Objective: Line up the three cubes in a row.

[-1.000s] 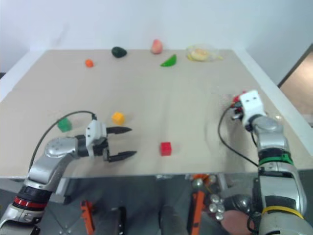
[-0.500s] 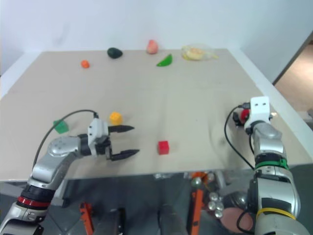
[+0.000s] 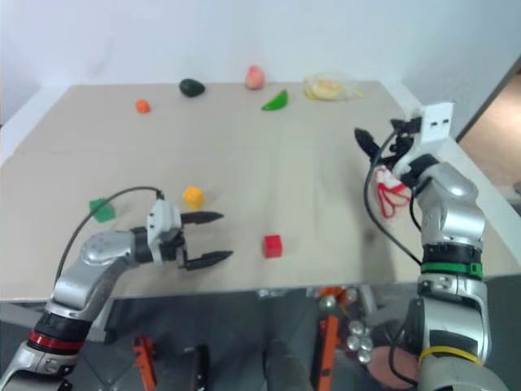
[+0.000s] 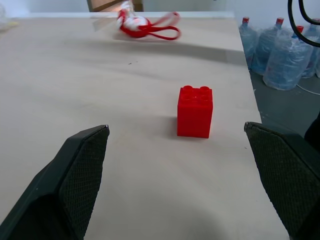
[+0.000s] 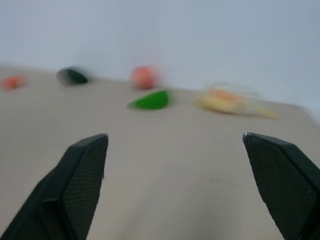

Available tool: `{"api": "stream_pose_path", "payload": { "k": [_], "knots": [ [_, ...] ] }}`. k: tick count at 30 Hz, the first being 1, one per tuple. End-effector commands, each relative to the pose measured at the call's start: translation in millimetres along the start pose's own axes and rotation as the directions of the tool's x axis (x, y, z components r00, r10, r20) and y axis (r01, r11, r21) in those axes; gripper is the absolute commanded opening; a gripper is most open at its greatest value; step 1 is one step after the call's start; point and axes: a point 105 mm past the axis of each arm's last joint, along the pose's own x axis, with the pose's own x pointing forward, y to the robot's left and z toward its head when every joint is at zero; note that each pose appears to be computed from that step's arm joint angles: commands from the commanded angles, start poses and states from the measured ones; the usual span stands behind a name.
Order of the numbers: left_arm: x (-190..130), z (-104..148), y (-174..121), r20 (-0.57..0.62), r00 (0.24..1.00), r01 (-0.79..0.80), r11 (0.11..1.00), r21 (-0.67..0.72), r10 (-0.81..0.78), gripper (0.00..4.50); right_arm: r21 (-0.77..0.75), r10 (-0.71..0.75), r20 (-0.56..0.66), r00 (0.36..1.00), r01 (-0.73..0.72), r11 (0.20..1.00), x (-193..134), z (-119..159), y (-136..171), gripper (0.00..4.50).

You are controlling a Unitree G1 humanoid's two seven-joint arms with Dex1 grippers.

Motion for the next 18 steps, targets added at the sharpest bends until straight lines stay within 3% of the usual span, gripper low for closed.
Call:
{"api": "stream_pose_path", "payload": {
  "k": [1, 13, 18],
  "knots": [
    [-9, 11, 1, 0.021, 1.0, -0.002, 1.0, 0.029, 0.001, 4.5, -0.021, 0.207, -0.069, 0.976, -0.209, 0.978, -11, 1, 29, 4.45],
    [-16, 10, 2, 0.011, 1.0, -0.006, 1.0, 0.025, 0.006, 4.5, -0.019, 0.353, -0.228, 0.908, -0.366, 0.93, -30, -9, 43, 4.45],
    [-22, 10, -1, 0.009, 1.0, -0.008, 1.0, 0.013, 0.007, 4.5, -0.009, 0.461, -0.295, 0.837, -0.485, 0.875, -50, -11, 55, 4.45]
  ]
}}
